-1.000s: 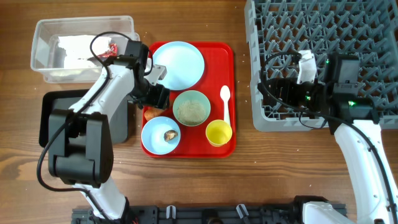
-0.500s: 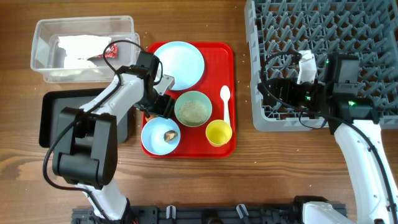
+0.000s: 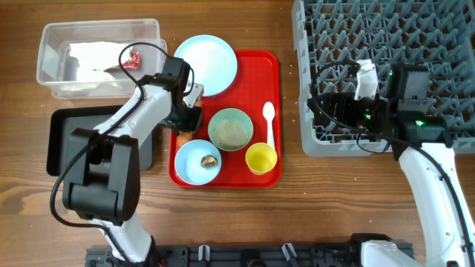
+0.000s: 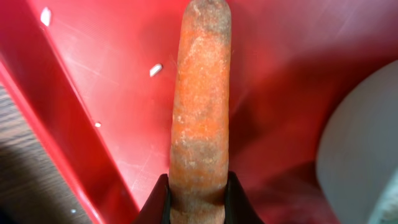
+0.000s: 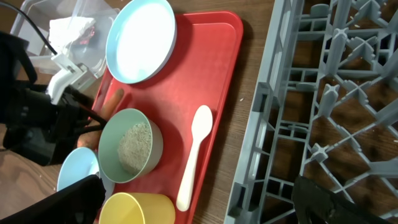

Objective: Sort waste into correct bins and load items into the dishwasher rack
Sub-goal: 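Carry the carrot with the left gripper and release it on the black tray, then grasp the rim of the green rice bowl with the left gripper and lift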

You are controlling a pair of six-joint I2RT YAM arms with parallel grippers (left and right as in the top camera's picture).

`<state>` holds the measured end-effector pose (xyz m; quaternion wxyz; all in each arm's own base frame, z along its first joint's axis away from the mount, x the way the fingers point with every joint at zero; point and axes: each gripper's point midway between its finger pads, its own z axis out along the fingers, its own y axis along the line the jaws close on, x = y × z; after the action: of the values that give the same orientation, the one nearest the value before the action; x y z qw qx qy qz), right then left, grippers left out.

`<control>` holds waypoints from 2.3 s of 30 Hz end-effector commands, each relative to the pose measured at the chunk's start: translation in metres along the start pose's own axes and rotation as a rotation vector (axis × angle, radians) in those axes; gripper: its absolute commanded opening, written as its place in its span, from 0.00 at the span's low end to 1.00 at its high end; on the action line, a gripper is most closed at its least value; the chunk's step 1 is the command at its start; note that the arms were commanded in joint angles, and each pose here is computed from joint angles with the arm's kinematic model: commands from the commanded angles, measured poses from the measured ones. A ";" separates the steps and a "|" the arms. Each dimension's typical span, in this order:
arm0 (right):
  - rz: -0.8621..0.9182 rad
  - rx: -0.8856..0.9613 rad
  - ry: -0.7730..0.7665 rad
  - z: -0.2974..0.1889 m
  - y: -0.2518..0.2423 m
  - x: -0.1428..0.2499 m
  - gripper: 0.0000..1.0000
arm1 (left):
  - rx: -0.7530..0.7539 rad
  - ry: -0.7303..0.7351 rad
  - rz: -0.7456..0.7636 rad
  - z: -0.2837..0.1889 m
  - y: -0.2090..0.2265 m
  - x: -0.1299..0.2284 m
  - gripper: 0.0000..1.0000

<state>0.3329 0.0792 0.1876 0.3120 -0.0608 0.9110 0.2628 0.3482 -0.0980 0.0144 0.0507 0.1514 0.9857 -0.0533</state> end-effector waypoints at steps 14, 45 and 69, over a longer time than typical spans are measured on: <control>0.006 0.004 -0.004 0.000 0.000 -0.005 1.00 | -0.145 -0.414 -0.561 -0.194 0.040 0.011 0.04; 0.057 0.009 0.010 0.000 0.000 -0.001 1.00 | -0.297 -0.435 -1.783 -0.066 0.175 0.127 0.84; 0.043 0.003 -0.018 0.000 0.001 -0.008 1.00 | 0.229 -0.476 -0.207 -0.144 -0.080 -0.026 0.96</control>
<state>0.3347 0.0791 0.1887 0.3095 -0.0394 0.9109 0.2700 0.3208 -0.1435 0.1489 0.2476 -0.0411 0.9392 -0.2341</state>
